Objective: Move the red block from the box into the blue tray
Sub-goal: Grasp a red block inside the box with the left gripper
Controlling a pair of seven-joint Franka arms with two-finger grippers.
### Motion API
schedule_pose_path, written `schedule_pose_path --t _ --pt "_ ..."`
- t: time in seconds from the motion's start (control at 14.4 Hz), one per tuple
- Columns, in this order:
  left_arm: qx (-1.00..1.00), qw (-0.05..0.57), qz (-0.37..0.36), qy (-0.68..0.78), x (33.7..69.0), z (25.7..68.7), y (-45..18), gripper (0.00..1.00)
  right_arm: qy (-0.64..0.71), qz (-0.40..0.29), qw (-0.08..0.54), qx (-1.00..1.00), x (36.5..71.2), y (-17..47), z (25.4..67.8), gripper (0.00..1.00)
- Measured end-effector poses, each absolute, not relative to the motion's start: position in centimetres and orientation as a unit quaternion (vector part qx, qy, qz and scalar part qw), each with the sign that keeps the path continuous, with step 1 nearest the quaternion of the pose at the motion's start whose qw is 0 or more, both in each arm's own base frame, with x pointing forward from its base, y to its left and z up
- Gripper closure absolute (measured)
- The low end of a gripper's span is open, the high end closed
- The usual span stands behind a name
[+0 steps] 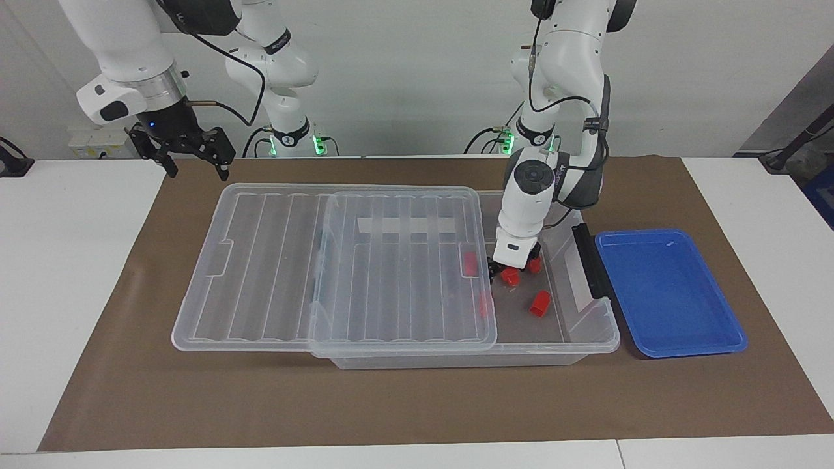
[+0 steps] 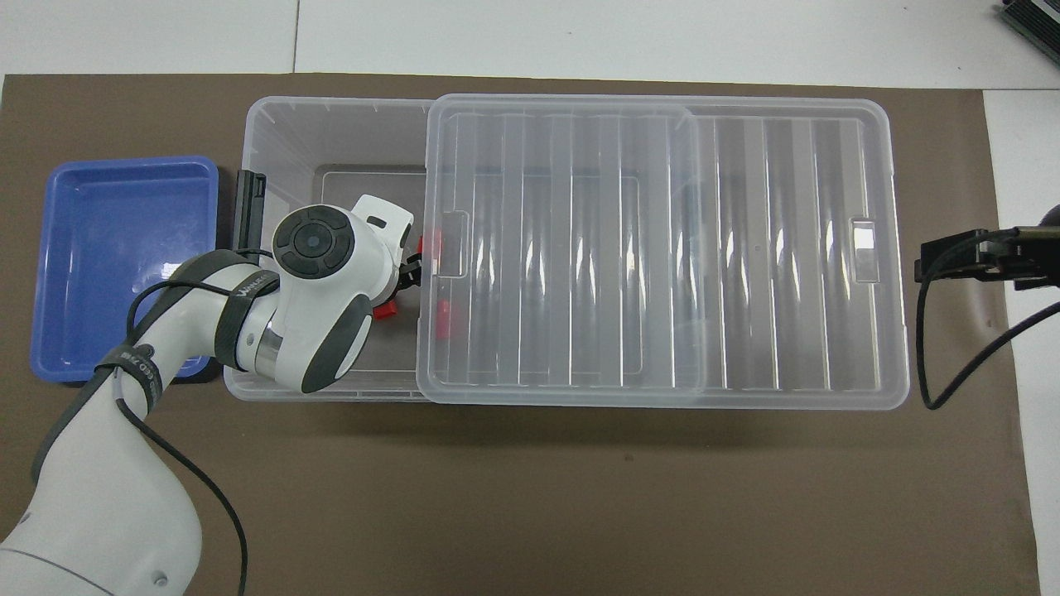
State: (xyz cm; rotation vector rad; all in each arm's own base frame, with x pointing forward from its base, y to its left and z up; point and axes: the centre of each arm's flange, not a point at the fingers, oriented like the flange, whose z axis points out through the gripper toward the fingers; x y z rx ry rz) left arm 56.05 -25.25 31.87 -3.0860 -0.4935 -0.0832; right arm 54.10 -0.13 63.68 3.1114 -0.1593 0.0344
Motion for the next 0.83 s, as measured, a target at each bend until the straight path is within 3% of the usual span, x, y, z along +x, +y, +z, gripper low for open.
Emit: schedule_pose_path --t 0.69,0.76,0.83 --pt "-0.989 0.013 -0.022 -0.148 55.4 30.7 -24.3 0.06 -0.06 -0.014 0.013 0.998 54.5 -0.1 63.6 0.0" --pt "-0.989 0.013 -0.022 -0.148 55.4 30.7 -24.3 0.13 -0.06 -0.014 0.013 0.998 54.5 -0.2 63.6 0.0" --pt "-0.989 0.013 -0.023 -0.148 55.4 30.7 -24.3 0.13 -0.061 -0.014 0.013 0.998 54.5 -0.3 63.6 0.0"
